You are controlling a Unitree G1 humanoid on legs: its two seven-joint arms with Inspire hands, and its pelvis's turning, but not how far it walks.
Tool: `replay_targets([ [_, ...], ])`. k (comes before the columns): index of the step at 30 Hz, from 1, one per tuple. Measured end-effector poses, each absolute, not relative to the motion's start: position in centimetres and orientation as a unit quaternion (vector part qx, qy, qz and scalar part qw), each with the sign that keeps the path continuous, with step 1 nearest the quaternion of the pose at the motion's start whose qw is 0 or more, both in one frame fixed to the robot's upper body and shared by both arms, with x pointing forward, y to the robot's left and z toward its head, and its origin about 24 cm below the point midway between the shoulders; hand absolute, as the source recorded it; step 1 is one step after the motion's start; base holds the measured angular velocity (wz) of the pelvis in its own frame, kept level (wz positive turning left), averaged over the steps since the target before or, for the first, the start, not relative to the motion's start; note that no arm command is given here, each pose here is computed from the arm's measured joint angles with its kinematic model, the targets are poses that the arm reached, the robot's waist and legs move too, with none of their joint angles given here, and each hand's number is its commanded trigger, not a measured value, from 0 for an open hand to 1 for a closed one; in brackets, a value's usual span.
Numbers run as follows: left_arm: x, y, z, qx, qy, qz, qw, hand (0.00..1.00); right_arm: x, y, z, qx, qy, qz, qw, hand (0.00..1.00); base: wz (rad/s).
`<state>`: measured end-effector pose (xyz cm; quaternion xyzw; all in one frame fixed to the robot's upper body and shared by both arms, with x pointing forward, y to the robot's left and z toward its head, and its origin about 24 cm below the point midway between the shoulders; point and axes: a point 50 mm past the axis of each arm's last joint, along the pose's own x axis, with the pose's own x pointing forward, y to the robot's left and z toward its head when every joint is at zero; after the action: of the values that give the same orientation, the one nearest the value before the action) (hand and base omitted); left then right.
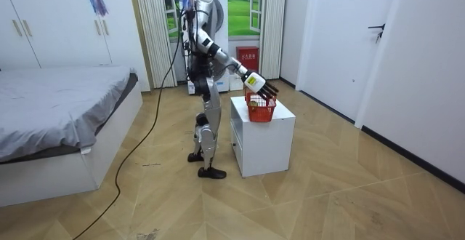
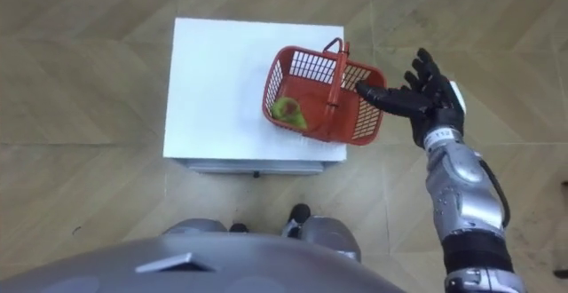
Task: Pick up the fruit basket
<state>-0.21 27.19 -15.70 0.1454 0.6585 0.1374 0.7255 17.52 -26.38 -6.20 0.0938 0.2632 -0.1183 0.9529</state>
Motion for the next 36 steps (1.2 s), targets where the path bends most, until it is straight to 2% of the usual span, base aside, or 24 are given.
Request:
replay_targets([
  [8,-0.8,27.8,-15.5,0.133,0.656,0.174,0.722,0.00,15.5,-28.8,-6.2,0.096,0.266,-0.180,0.942,0.00,-0.10],
  [15,-0.5,28.0,-15.2,0.145,0.645,0.176,0.730,0.00,14.2,-29.3,-6.6,0.084,0.281,-0.206,0.934,0.00,-0.01],
  [18,-0.9,28.1,-15.2,0.144,0.650,0.184,0.723,0.00,11.9,-29.8,-8.6,0.075,0.336,-0.227,0.911,0.00,0.00],
  [22,-1.4,28.5,-15.1,0.147,0.652,0.198,0.716,0.00,5.7,-30.6,-12.5,0.069,0.463,-0.281,0.838,0.00,0.06],
  [28,-1.7,27.6,-15.5,0.150,0.665,0.182,0.709,0.00,-1.1,-28.2,-15.5,0.089,0.599,-0.305,0.735,0.00,-0.01],
  [36,-2.5,25.0,-16.4,0.160,0.694,0.140,0.688,0.00,-1.7,-26.0,-16.5,0.029,0.669,-0.237,0.704,0.00,0.03],
])
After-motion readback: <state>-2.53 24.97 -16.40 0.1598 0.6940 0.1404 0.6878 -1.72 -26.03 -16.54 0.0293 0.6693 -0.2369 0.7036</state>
